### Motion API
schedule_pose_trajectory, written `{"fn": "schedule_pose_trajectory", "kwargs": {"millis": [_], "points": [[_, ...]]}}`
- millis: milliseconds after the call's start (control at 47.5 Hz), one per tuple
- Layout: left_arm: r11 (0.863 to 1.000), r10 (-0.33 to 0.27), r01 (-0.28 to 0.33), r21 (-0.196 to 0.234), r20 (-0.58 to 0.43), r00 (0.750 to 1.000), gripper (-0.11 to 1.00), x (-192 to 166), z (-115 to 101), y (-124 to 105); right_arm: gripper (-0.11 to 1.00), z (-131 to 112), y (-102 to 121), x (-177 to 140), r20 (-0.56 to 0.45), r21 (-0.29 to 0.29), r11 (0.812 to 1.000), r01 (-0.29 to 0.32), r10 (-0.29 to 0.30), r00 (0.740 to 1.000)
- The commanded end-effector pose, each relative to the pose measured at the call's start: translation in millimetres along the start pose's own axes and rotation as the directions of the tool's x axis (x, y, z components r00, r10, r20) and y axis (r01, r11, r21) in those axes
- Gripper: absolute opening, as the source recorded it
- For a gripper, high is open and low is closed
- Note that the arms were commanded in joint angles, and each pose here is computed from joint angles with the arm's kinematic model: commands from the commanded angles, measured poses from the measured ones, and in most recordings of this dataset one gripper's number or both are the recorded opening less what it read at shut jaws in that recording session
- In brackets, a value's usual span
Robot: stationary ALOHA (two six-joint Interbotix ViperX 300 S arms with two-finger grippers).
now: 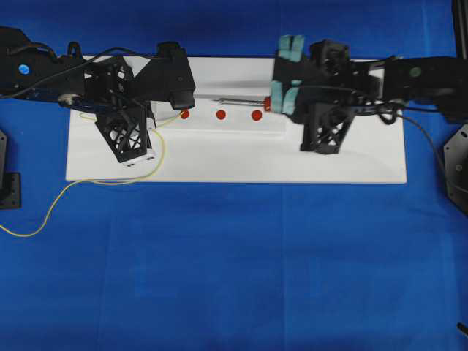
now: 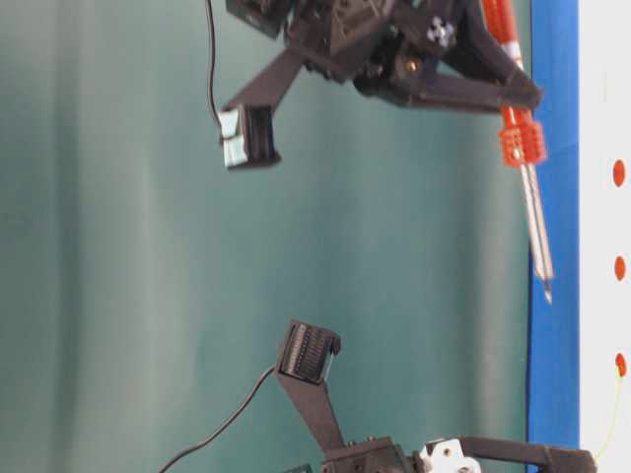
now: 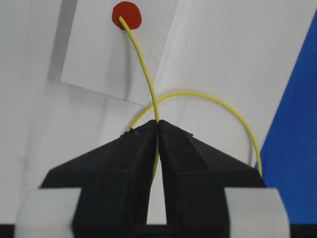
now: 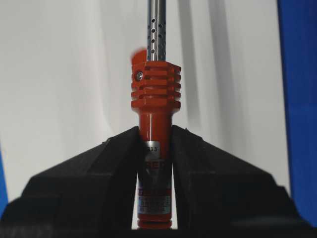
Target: Touch the tip of the soldering iron to the tip of the solder at the mark.
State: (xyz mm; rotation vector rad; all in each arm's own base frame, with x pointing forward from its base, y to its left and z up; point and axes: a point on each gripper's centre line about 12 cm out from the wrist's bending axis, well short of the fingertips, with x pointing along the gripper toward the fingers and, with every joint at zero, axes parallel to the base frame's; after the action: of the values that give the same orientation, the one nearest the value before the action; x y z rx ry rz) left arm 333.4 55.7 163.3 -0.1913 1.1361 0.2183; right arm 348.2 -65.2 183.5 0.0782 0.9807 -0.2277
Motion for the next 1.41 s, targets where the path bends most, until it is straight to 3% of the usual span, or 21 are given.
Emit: {"fn": "schedule_pose_trajectory", "kwargs": {"millis": [0,568,1389], "points": [[1.0,-0.004,0.004,0.003,0.03,1.0,0.01,-6.4,7.5,-1.4,0.06,18.1,3.0,-3.9,0.039,-0.009,1.0,-0.004,0.004,0.999],[1.0,-0.005,0.004,0.005,0.026,1.0,0.01,-5.9,6.2,-1.3,0.06,35.2,7.5,36.4,-0.022,-0.029,1.0,-0.001,0.0,1.0],[1.0,-0.004,0.003,0.009,0.024,1.0,0.01,-5.6,5.7,-1.1,0.06,33.2,8.4,41.2,-0.034,-0.031,1.0,-0.002,0.001,0.999]]}}
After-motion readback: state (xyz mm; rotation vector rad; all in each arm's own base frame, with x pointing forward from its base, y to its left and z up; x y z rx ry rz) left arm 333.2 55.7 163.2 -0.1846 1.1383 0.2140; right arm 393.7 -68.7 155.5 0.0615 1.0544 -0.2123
